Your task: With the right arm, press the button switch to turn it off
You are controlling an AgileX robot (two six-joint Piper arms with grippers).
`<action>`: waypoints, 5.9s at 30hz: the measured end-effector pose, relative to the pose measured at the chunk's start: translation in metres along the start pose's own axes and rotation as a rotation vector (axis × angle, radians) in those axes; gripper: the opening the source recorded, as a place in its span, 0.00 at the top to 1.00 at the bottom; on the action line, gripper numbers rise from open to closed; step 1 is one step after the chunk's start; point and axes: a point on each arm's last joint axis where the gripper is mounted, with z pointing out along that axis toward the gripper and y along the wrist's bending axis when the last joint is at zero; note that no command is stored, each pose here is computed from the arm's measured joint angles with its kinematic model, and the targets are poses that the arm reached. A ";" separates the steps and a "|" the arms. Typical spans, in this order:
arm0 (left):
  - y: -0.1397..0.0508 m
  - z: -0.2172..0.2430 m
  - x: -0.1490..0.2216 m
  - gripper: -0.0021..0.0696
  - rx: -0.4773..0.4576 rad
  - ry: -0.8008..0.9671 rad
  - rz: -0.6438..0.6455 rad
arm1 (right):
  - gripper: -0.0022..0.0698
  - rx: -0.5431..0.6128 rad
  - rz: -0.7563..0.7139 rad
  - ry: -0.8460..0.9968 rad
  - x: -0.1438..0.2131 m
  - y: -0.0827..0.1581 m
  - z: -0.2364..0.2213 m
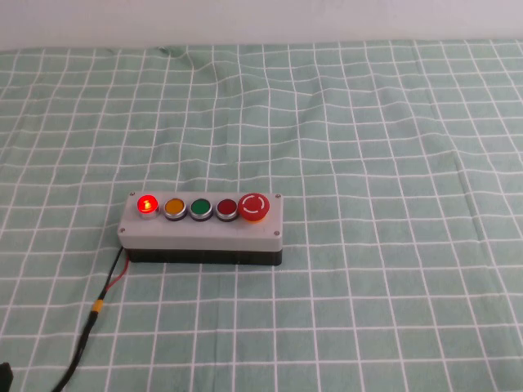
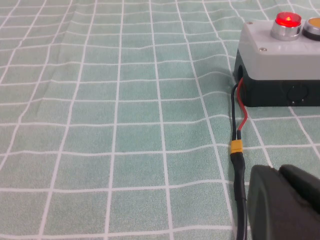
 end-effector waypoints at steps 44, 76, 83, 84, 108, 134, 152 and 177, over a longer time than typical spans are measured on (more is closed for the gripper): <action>0.000 0.000 0.000 0.98 0.000 0.000 0.000 | 0.99 -0.008 0.000 -0.382 -0.034 0.001 -0.007; 0.000 0.000 0.000 0.98 0.000 0.000 0.000 | 0.99 -0.170 0.235 -1.086 -0.089 0.003 -0.054; 0.000 0.000 0.000 0.98 0.000 0.000 0.000 | 0.99 -0.211 0.346 -0.886 -0.134 0.010 -0.078; 0.000 0.000 0.000 0.98 0.000 0.000 0.000 | 0.99 -0.210 0.350 -0.863 -0.140 0.011 -0.083; 0.000 0.000 0.000 0.98 0.000 0.000 0.000 | 0.99 -0.002 0.455 0.116 -0.155 0.016 0.041; 0.000 0.000 0.000 0.98 0.000 0.000 0.000 | 0.99 -0.626 0.095 0.408 -0.194 0.087 0.173; 0.000 0.000 0.000 0.98 0.000 0.000 0.000 | 0.99 -0.718 -0.477 0.499 -0.216 0.245 0.205; 0.000 0.000 0.000 0.98 0.000 0.000 0.000 | 0.99 -0.647 -0.609 0.516 -0.183 0.346 0.277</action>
